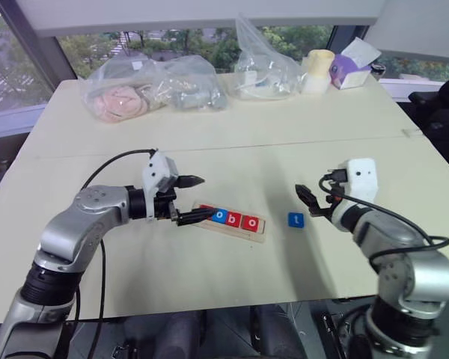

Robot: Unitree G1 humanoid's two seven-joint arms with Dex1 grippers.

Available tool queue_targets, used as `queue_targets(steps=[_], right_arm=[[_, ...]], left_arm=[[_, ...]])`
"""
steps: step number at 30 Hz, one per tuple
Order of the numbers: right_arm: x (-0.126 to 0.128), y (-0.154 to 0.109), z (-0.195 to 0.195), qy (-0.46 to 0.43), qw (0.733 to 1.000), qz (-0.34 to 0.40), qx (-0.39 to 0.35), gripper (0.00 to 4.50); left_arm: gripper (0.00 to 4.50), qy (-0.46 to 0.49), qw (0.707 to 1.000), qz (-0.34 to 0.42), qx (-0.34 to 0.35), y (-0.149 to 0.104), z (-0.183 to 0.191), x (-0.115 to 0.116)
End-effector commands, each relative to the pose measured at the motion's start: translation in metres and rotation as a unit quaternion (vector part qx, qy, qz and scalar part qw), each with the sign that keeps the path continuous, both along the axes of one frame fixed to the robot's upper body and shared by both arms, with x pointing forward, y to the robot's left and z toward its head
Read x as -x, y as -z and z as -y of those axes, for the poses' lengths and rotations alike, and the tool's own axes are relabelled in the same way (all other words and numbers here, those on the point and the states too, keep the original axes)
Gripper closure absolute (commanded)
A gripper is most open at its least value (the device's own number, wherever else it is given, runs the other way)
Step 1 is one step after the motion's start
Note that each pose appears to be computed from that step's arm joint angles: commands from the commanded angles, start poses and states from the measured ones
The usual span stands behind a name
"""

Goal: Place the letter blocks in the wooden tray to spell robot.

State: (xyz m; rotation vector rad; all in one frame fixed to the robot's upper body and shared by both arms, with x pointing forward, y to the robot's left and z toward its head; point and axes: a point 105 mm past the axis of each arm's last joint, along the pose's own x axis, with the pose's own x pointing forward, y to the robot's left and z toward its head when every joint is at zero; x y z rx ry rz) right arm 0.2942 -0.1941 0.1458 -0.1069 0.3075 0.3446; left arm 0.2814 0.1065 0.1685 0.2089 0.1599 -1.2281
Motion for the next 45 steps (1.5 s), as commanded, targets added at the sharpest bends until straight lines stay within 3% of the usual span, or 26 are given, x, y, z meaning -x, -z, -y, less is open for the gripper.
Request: queue_targets(steps=[1,8,14,21,28,37,45], right_arm=[[0.015,0.004,0.002,-0.181,0.979,0.02,0.095,0.04],[0.011,0.027,0.025,-0.313,0.93,0.021,0.192,0.04],[0.006,0.042,0.021,-0.375,0.907,0.011,0.191,0.04],[0.005,0.042,0.018,-0.399,0.898,0.012,0.186,0.04],[0.005,0.044,0.015,-0.405,0.896,0.013,0.18,3.36],[0.014,0.016,-0.031,-0.433,0.891,0.026,0.133,3.36],[0.02,0.021,-0.052,-0.444,0.88,-0.001,0.169,3.36]], left_arm=[[0.0,0.045,0.999,-0.006,-0.029,-0.003,-0.004,0.021],[0.0,0.061,0.994,-0.048,-0.074,0.0,-0.023,0.048],[0.0,0.045,0.989,-0.046,-0.132,0.012,-0.041,0.054],[0.0,0.033,0.989,-0.05,-0.137,0.014,-0.045,0.062],[0.0,0.027,0.989,-0.054,-0.133,0.016,-0.042,0.065],[0.0,0.027,0.989,-0.047,-0.14,0.016,-0.041,0.064],[0.0,0.027,0.988,-0.044,-0.143,0.02,-0.04,0.062]])
